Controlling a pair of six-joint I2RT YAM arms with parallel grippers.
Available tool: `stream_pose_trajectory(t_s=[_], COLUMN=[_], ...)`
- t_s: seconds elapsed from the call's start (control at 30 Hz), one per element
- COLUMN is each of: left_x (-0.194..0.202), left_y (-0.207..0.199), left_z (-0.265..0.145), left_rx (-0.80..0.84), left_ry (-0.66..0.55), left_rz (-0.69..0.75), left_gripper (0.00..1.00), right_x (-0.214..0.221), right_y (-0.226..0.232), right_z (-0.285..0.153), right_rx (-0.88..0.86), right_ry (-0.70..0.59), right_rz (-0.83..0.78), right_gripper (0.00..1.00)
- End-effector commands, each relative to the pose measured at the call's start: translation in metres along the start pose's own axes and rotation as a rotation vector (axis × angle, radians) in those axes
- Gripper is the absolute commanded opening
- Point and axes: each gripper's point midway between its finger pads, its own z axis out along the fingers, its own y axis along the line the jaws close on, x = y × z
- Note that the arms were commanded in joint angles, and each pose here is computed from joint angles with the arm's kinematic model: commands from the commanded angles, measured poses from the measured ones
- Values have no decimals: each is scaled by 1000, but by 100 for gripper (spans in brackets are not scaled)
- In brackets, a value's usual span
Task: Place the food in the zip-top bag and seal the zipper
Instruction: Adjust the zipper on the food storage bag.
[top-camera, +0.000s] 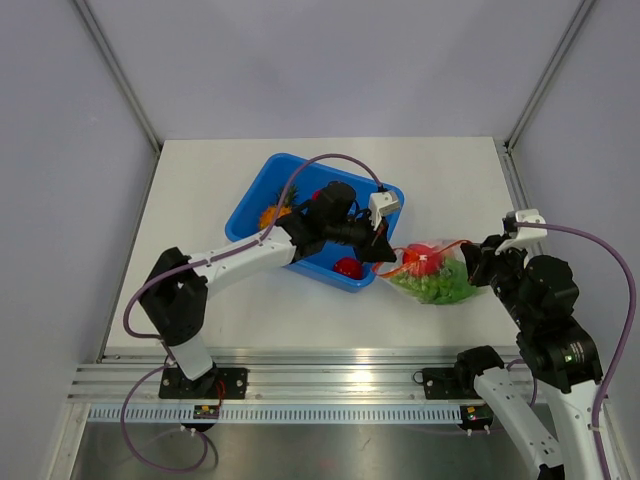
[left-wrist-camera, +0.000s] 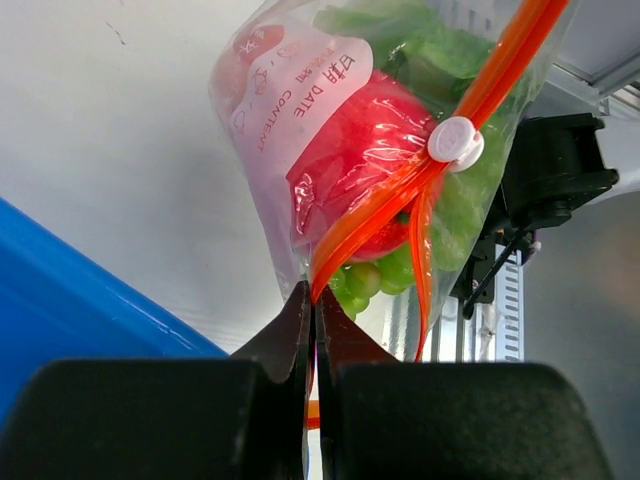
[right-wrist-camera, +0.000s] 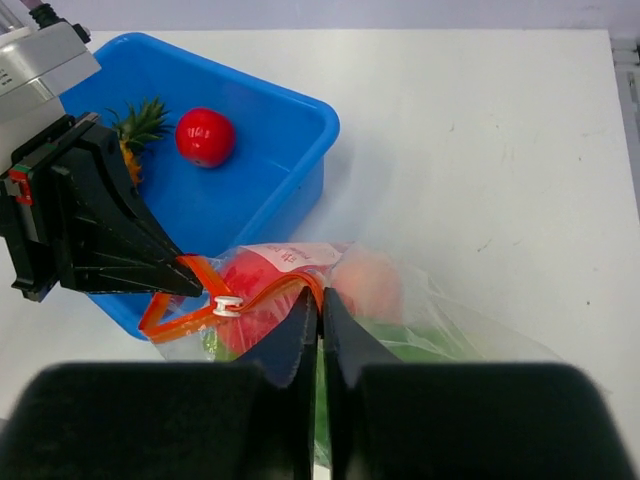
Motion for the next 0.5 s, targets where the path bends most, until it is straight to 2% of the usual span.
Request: stream_pose_trajectory(t_s=[0.0,0.07,0.1,0.13,0.27,0.47], left_x=[-22,-24,-24,-27,-26,-30], left_y=[-15,-16,-16,-18,-22,-28], left_z=[-1,1,2,4,13,16], left_rx=[47,32,24,16,9,14], left_ry=[-31,-40,-42,-53,-68,-67], left_rz=[-29,-74,-90,-118,-176,-211], left_gripper=[0,0,0,0,0,0], right_x=[-22,-19,-17,-13,-4,22], right_y=[-9,-8,-8,-8,-3,21], right_z=[0,3,4,5,10,20], right_rx=[63,62,59,58,34,-114], right_ry=[-27,8,23,45,114,265], right_rz=[-6,-11,-13,-14,-17,-21], right_gripper=[15,32,45,50,59,72])
